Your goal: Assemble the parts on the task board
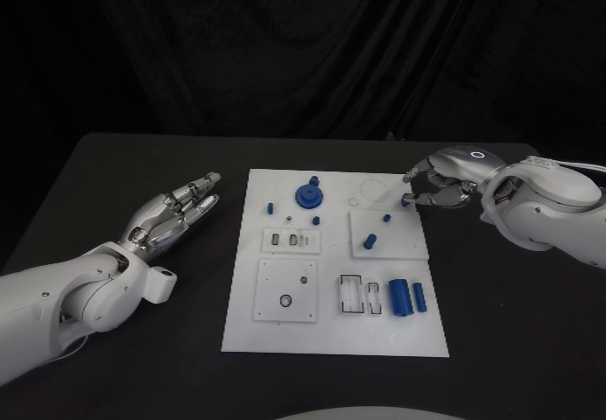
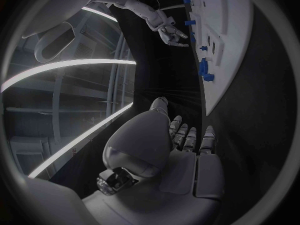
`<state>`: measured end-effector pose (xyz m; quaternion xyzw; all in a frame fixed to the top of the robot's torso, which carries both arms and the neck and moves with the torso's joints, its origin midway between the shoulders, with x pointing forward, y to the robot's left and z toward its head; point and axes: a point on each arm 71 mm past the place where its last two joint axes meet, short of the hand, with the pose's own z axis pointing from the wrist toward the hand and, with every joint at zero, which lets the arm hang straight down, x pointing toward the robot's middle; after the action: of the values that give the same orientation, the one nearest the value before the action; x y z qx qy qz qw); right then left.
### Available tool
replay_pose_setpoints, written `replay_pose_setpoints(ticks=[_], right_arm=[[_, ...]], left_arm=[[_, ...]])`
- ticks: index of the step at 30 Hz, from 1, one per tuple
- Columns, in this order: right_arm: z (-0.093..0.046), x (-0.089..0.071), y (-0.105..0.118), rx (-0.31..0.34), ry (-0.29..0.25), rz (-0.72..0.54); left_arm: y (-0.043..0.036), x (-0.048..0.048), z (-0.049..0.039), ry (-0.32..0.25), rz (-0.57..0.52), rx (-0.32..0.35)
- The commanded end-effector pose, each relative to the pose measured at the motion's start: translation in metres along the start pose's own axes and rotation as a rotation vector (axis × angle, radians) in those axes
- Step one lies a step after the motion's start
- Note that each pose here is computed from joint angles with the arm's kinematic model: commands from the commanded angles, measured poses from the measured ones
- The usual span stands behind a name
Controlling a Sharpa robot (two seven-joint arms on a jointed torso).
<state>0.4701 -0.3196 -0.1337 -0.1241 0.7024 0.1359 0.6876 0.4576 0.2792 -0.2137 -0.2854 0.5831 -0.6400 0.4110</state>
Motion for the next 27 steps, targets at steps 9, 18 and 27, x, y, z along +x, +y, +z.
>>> replay_pose_setpoints(ticks=[9,18,27], right_arm=[[0.001,0.005,-0.005,0.047,0.019,-0.006],[0.003,0.010,-0.005,0.056,0.042,-0.009],[0.004,0.013,-0.006,0.068,0.053,-0.010]], left_arm=[[-0.0109,0.0020,0.0000,0.017,-0.014,0.159],[-0.0102,0.0021,0.0004,0.021,-0.017,0.156],[-0.0096,0.0019,0.0004,0.022,-0.018,0.154]])
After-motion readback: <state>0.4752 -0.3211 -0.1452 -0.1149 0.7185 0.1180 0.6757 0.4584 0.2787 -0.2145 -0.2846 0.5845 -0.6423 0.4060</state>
